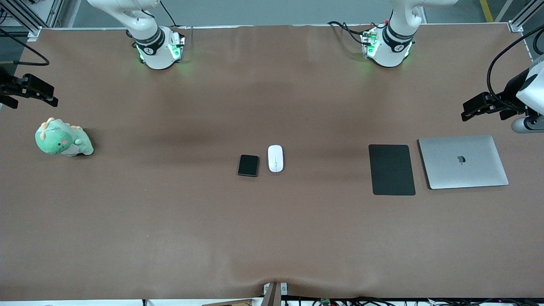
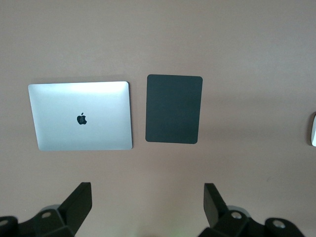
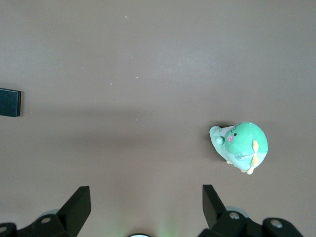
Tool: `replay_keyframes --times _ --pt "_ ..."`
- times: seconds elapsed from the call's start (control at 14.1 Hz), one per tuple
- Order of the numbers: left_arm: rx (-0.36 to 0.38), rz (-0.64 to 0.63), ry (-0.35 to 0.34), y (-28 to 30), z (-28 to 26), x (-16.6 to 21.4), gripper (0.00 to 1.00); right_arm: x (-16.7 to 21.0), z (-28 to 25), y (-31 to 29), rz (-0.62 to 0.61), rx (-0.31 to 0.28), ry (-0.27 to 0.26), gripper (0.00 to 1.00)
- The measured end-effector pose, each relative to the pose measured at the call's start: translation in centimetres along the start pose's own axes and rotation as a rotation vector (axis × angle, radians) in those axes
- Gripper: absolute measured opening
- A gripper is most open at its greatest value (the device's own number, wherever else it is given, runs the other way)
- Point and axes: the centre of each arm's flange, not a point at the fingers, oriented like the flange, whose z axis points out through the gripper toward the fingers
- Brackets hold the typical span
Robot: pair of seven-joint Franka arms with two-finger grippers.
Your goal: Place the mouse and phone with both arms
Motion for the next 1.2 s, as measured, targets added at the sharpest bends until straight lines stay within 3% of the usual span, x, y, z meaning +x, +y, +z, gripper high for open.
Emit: replay_keyframes --times 0.92,1.2 --pt "0.0 0.001 0.005 0.0 0.0 0.1 1.0 0.2 0.3 0.0 -0.001 0.003 -0.003 1.0" --pt "-0.032 0.004 -0.009 1.2 1.5 0.7 1.0 1.0 0.6 -0.4 -0.004 0.039 0.009 1.0"
